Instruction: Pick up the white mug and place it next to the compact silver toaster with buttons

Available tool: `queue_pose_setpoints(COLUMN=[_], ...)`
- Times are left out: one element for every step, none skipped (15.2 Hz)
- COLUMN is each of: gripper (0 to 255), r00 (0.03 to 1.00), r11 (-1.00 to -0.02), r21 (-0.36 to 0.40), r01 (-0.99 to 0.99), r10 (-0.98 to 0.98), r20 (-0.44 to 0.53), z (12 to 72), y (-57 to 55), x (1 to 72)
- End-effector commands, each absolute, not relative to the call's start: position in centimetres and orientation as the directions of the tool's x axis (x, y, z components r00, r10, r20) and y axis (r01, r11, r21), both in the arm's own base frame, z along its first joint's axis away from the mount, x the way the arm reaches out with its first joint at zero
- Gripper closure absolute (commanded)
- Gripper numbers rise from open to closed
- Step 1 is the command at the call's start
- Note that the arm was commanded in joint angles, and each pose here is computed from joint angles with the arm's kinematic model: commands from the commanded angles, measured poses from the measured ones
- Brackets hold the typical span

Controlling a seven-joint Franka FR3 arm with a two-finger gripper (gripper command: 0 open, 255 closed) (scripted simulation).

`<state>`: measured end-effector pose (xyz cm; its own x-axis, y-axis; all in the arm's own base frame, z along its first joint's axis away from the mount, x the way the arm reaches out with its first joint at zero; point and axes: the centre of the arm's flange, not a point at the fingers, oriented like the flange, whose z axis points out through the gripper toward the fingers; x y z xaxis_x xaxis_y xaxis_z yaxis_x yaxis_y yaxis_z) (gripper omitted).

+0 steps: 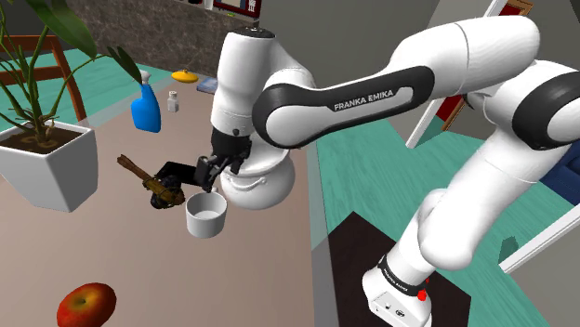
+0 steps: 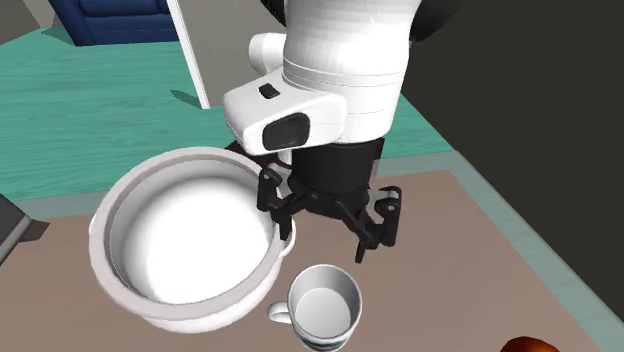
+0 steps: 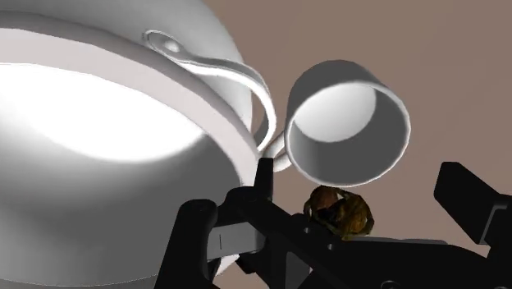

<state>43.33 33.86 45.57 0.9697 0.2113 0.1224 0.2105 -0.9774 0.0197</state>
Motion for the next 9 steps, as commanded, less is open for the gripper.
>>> queue_pose_setpoints(gripper=[0, 0, 0, 0, 0, 0, 0, 0, 0], r00=[0.976, 0.976, 0.975, 0.974, 0.973, 0.972, 0.972, 0.972, 0.972], r11=[-0.978, -0.977, -0.976, -0.975, -0.974, -0.973, -0.972, -0.972, -0.972], r21=[0.037, 0.039, 0.041, 0.042, 0.044, 0.045, 0.046, 0.046, 0.046], r01=[0.206, 0.21, 0.214, 0.218, 0.223, 0.227, 0.228, 0.228, 0.228], r10=[0.208, 0.212, 0.216, 0.22, 0.225, 0.229, 0.23, 0.23, 0.23], r20=[0.059, 0.056, 0.054, 0.051, 0.049, 0.046, 0.045, 0.045, 0.045], z=[41.3, 40.6, 39.9, 39.2, 38.5, 37.7, 37.5, 36.9, 36.4], y=[35.3, 36.4, 37.5, 38.6, 39.8, 40.9, 41.3, 41.3, 41.2], x=[44.2, 44.5, 44.7, 45.0, 45.2, 45.5, 45.5, 45.6, 45.6])
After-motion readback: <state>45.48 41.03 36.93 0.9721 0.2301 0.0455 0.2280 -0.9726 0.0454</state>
